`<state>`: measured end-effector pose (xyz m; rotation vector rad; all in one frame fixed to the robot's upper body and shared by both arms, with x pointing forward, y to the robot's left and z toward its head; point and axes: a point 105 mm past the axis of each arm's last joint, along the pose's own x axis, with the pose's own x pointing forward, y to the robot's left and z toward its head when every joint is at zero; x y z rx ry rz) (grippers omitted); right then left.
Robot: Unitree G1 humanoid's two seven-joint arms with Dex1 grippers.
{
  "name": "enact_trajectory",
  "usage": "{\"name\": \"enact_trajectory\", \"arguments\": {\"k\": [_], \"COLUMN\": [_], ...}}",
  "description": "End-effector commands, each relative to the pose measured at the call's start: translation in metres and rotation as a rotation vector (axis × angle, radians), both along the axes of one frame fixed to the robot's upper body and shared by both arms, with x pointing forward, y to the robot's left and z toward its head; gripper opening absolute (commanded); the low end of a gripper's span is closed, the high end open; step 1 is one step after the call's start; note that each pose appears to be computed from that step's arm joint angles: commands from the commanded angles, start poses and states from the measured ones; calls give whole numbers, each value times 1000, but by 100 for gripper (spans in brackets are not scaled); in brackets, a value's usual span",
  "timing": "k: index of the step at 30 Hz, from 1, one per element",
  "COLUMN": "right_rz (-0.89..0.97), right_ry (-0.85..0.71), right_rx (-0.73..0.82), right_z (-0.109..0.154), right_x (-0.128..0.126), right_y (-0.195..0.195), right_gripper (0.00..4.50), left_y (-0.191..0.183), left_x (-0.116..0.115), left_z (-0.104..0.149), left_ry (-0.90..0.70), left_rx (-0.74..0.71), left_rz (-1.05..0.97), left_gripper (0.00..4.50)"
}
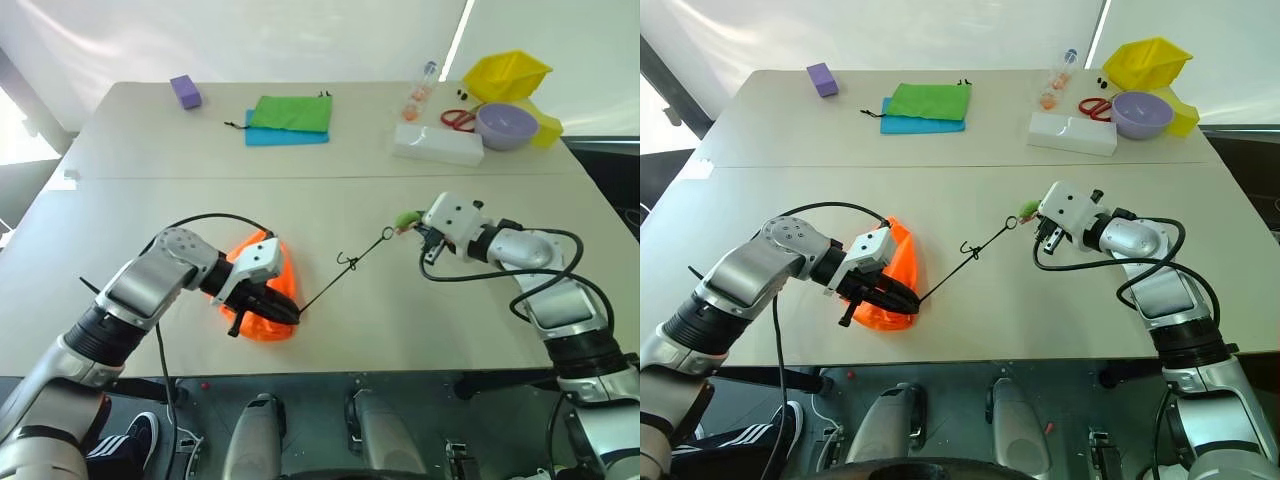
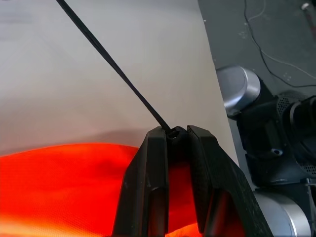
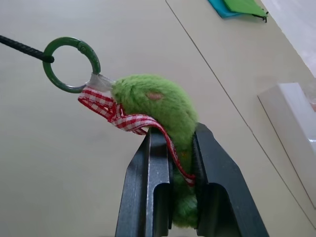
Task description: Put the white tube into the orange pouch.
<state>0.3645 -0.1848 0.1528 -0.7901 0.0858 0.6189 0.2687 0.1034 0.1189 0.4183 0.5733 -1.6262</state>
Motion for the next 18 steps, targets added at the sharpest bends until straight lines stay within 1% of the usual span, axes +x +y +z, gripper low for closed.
{"name": "enact_trajectory", "arguments": {"k": [1,3,5,7,8,9,10,11,12,13,16,17,18], "right_rz": [-222,-226,-221,-196,-161,-124,-89,-69,-47,-32,1,44,74], "right_ry": [-150,-150,-151,-130,-80,-34,12,39,57,75,119,140,154], "right_rx": [-17,-19,-17,1,31,47,77,100,121,138,133,123,116], "right_z": [38,38,39,36,30,23,17,14,12,10,4,2,0], "right_x": [15,15,15,13,10,6,1,-2,-5,-7,-14,-20,-25], "right_y": [-48,-49,-48,-42,-37,-31,-24,-19,-13,-9,-1,5,9], "right_gripper": [0,0,0,0,0,0,0,97,132,184,336,389,389], "left_y": [21,22,21,17,13,9,2,-2,-5,-7,-10,-7,-5], "left_x": [-18,-22,-21,-12,-5,3,16,22,28,33,38,39,39], "left_z": [-13,-12,-12,-12,-12,-11,-6,-3,1,5,14,20,24], "left_ry": [100,129,124,78,69,42,6,5,-49,-81,-115,-75,-44], "left_rx": [72,66,60,32,7,-19,-83,-121,-150,-173,-225,-257,-279], "left_rz": [-57,-60,-56,-23,16,51,111,135,146,163,174,196,211], "left_gripper": [16,16,16,16,16,92,114,154,197,250,402,448,448]}}
